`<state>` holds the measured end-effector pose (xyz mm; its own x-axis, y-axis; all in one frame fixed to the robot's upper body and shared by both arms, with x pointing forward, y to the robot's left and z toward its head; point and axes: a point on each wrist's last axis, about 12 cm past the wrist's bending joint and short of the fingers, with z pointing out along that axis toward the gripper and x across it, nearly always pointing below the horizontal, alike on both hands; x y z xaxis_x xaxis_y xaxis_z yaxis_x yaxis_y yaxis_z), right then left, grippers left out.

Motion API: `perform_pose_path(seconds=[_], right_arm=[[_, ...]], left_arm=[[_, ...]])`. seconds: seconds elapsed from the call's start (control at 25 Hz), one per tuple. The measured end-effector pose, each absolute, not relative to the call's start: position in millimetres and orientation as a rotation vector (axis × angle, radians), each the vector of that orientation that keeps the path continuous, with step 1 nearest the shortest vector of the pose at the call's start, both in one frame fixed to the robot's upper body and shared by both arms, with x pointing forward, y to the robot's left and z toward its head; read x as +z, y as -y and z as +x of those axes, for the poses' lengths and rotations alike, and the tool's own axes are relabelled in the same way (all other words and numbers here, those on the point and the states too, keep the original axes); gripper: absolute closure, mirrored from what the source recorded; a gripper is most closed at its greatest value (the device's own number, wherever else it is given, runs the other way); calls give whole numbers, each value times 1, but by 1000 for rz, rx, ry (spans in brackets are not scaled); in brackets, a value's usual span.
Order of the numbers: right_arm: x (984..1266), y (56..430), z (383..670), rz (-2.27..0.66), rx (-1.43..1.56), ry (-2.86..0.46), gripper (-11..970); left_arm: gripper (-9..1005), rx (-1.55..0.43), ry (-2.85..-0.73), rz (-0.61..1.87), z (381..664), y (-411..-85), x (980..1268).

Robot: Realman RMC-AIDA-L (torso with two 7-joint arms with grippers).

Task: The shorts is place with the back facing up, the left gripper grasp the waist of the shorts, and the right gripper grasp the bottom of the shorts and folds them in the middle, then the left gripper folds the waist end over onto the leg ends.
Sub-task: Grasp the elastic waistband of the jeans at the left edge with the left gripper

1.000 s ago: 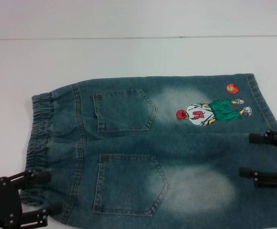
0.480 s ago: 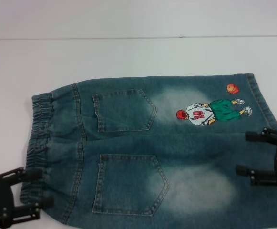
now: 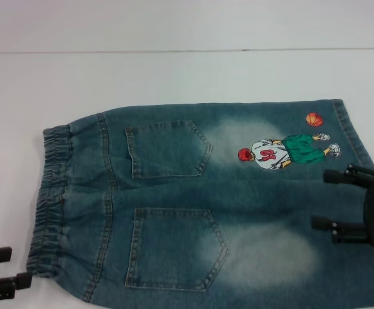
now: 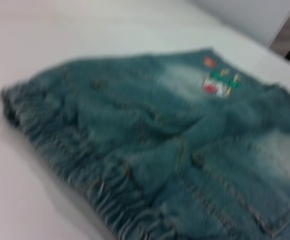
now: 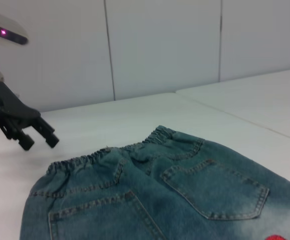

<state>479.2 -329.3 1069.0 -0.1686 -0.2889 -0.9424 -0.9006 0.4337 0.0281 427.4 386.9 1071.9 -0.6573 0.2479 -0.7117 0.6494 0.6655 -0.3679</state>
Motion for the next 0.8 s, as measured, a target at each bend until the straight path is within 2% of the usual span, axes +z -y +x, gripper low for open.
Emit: perform_pose_path(seconds=[0.24,0.8], right_arm=[[1072,326,485,-1042,779,-1689,32],[1074,325,490,-1024,774,-1690,33]], left_arm=[[192,-796,-2343,725,441,-375,1067],[191,-799,-2326,759,451,-365,1066]])
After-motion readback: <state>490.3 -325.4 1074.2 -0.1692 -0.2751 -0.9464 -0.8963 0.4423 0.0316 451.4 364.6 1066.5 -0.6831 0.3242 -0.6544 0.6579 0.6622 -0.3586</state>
